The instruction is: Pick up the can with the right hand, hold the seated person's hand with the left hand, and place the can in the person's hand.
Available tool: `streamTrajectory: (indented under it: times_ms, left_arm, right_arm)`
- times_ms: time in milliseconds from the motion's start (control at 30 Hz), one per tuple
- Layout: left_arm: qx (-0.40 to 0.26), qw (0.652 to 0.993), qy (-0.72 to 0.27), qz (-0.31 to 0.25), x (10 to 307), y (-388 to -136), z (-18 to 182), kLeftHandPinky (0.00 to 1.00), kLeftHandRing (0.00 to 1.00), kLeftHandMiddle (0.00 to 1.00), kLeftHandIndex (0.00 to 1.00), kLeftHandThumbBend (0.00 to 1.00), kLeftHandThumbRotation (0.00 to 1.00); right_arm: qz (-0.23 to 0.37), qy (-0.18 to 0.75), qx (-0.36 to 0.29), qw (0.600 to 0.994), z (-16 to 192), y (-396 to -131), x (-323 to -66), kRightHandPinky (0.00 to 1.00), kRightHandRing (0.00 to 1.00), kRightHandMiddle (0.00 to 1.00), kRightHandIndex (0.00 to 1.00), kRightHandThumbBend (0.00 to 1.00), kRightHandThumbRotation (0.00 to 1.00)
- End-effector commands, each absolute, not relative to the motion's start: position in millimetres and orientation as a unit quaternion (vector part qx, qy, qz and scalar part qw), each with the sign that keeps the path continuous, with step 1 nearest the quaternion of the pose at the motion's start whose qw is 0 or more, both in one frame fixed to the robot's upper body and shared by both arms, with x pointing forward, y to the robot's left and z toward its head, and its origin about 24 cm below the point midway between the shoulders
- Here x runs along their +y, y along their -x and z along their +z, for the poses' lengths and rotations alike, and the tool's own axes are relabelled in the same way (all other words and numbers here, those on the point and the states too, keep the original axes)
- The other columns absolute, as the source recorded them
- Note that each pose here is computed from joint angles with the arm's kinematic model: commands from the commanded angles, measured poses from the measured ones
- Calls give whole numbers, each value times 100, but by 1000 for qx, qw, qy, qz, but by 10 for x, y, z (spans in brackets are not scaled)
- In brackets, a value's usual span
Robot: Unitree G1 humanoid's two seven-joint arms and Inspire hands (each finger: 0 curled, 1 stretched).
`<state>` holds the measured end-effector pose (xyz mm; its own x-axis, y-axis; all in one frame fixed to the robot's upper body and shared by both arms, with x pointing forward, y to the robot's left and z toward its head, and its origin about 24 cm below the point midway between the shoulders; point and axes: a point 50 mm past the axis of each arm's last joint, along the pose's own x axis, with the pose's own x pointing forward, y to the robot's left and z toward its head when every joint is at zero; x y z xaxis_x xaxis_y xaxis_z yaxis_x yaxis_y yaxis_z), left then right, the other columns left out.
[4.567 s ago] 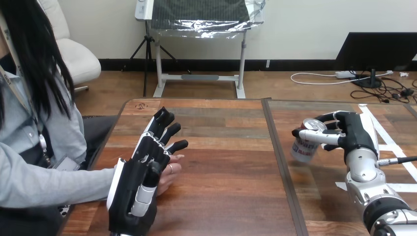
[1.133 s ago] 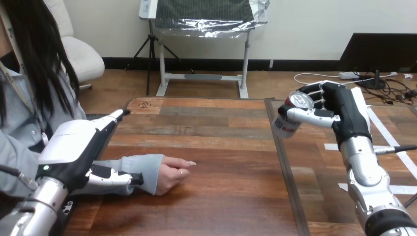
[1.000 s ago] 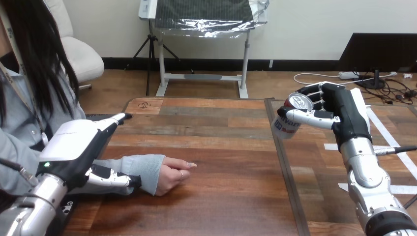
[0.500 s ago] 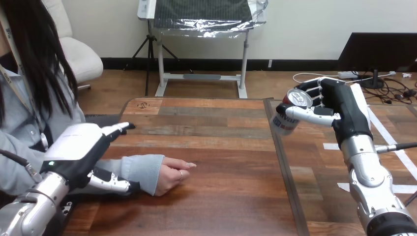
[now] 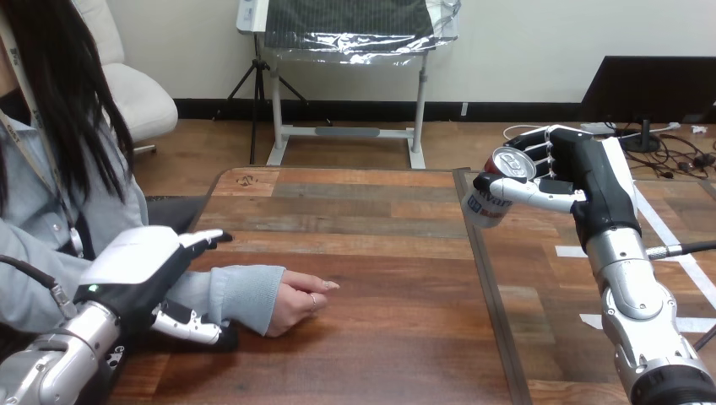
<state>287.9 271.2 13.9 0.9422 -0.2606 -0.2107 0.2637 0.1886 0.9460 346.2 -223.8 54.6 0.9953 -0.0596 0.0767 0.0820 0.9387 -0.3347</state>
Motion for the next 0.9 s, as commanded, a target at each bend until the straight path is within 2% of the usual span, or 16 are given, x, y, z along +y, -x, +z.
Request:
streamTrajectory:
  times_ms: [0,500,867]
  left_arm:
    - [-41,755,-635,-157,2692,-3090,398,77,82,86,87,100,43]
    - [-33,738,-650,-180,2599,-3147,333,70,77,80,83,100,36]
    - [-33,739,-644,-195,2542,-3170,324,63,68,73,75,100,23]
  right_arm:
    - [-42,167,-91,981,850,-3558,-2235,39,42,47,49,78,0]
    - [-35,165,-96,981,865,-3540,-2190,39,42,47,49,78,0]
    - [-27,167,-101,980,880,-3531,-2165,39,42,47,49,77,0]
